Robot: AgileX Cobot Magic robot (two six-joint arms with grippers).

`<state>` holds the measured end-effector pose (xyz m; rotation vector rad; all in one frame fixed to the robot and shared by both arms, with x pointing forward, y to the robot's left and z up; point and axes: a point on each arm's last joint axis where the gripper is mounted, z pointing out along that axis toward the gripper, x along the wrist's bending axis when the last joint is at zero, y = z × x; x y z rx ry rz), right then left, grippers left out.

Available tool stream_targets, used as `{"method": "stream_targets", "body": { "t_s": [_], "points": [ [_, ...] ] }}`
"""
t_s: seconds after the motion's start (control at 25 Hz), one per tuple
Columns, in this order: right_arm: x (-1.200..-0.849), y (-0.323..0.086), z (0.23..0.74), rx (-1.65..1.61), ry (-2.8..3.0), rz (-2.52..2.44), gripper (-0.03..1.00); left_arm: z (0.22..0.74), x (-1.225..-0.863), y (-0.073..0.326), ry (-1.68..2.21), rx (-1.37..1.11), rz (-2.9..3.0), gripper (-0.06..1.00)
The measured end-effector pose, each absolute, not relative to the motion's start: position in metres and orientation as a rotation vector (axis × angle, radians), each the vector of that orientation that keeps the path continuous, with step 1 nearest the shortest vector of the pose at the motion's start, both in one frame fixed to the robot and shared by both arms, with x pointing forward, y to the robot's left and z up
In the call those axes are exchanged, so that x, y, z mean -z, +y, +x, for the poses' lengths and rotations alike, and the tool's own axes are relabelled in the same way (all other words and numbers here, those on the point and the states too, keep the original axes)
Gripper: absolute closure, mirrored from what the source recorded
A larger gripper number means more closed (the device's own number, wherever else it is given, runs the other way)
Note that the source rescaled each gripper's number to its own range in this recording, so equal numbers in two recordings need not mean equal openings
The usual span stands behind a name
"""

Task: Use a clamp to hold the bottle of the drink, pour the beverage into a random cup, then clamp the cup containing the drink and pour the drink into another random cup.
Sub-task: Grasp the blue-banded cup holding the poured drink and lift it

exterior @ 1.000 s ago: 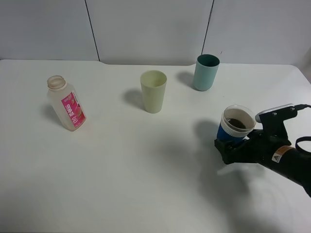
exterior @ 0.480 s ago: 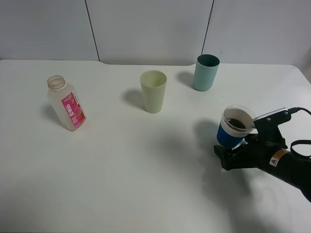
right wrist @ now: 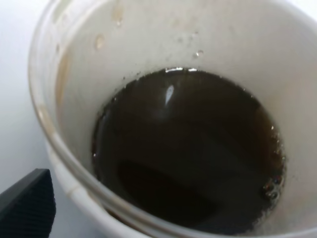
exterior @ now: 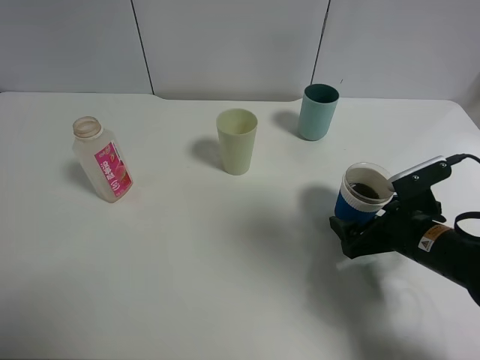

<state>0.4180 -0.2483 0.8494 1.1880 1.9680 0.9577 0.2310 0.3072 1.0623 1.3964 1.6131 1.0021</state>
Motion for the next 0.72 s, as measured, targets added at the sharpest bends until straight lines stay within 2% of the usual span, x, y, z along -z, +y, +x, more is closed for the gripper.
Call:
{"method": "stream_targets", "body": {
  "t_s": [0.4, 0.6, 0.72],
  "points": [
    [-0.8494, -0.2483, 0.4180, -0.932, 1.988, 1.133, 0.31, 0.2310, -1.0623, 0.3072, 1.613, -1.002, 1.396, -0.06],
    [-0.8494, -0.2483, 0.4180, -0.908, 2.006, 1.081, 0.47, 0.2310, -1.0623, 0.3072, 1.613, -1.002, 1.396, -0.06],
    [-0.8494, -0.2483, 0.4180, -0.899, 2.013, 1.062, 0.50, 0.2310, -1.0623, 0.3072, 1.613, -1.002, 1.396, -0.06]
  ]
}}
